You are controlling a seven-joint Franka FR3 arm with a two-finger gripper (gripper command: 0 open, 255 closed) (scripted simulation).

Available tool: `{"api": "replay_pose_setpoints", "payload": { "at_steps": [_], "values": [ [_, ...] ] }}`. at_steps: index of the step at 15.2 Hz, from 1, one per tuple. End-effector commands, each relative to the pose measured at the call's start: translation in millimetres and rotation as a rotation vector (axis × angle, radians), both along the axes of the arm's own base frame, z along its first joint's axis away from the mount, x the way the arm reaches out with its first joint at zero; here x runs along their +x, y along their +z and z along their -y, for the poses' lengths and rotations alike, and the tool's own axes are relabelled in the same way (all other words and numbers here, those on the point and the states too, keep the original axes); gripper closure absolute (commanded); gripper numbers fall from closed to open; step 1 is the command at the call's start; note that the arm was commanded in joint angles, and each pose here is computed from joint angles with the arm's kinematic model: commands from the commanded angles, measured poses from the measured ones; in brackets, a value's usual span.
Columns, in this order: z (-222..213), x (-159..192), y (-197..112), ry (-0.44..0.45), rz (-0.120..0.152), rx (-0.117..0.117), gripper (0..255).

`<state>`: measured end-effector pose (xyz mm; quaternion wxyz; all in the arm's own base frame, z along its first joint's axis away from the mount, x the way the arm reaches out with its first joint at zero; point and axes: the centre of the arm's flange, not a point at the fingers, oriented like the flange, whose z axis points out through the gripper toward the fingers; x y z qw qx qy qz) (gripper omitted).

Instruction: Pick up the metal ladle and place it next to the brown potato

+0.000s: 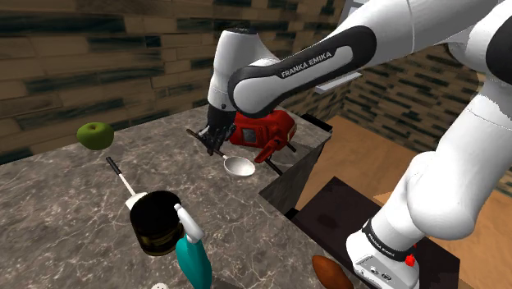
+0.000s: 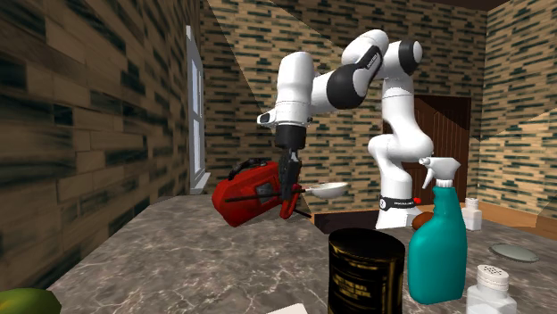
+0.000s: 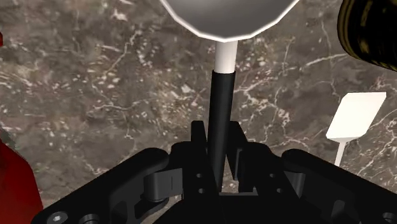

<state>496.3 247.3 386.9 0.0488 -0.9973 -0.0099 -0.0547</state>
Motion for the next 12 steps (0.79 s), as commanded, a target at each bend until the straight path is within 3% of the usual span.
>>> {"api": "replay_pose_setpoints", "payload": {
  "at_steps": [1, 12],
  "values": [
    [-11.8, -22.6, 3.1, -0.001, 0.000, 0.000, 255],
    [-78.1, -151.8, 3.3, -0.001, 0.000, 0.000, 255]
  ]
}}
